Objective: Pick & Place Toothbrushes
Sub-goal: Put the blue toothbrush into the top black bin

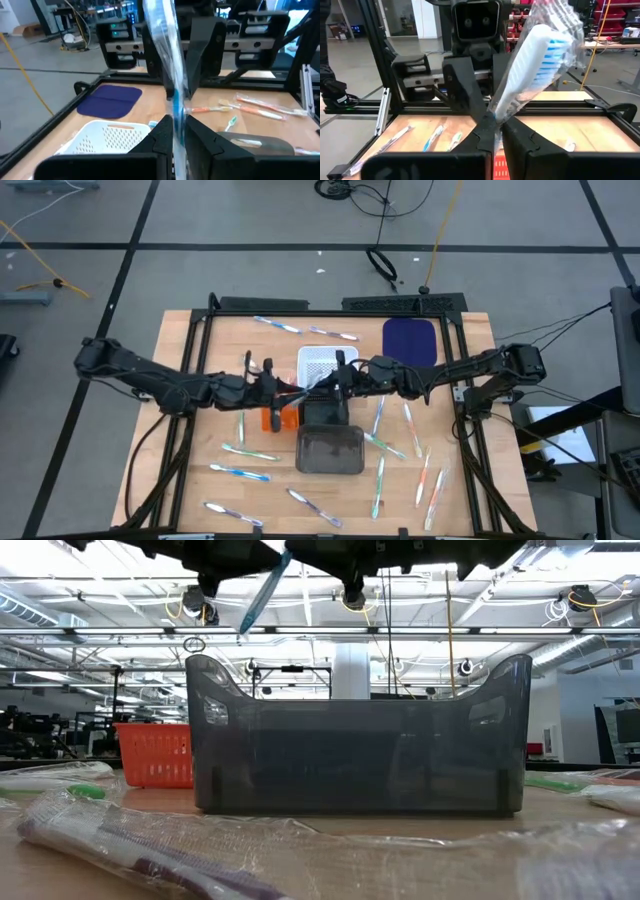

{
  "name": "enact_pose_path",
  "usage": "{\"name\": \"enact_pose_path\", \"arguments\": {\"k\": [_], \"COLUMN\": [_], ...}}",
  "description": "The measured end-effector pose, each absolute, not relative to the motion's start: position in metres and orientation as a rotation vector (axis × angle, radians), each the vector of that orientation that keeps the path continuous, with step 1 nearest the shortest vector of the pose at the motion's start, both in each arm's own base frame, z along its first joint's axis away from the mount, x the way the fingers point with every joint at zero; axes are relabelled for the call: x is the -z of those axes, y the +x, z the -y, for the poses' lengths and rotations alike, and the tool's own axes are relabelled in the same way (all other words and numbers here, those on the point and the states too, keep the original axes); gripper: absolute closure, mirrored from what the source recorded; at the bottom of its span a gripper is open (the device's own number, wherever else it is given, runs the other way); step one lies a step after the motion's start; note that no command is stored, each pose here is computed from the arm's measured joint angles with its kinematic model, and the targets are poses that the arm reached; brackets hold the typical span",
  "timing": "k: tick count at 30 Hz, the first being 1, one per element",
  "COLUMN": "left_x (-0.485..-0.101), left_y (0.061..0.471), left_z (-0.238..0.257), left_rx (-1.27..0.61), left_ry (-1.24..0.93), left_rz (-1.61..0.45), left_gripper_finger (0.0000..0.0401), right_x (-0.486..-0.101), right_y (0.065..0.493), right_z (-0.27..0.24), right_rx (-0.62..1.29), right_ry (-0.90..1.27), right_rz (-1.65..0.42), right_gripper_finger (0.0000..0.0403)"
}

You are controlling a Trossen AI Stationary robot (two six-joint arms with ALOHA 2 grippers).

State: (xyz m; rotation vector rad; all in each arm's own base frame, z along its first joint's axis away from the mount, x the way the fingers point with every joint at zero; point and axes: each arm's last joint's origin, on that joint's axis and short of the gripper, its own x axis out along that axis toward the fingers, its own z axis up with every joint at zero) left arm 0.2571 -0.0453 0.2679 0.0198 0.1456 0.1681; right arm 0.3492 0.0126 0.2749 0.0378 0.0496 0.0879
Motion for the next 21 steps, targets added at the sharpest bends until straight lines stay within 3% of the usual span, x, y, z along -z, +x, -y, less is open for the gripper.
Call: {"name": "enact_pose_path", "arguments": {"k": [12,21], "left_x": [-0.280,-0.275], "left_y": [0.231,0.228], "left_z": [0.057,0.065], "left_rx": [-0.214,-0.183], "left_ry": [0.016,-0.007], "left_rz": [-0.176,-0.220], "left_gripper_finger": [0.0359,0.0359], "right_x": [-0.264,-0.254], "right_y": [0.347,0.345], "right_z": [-0.025,-0.029], "right_rx": [-0.116,-0.010], "right_ry": [0.032,-0.014], "right_rz": [-0.164,-0.262], "right_gripper_finger": [0.0394,0.0394]}}
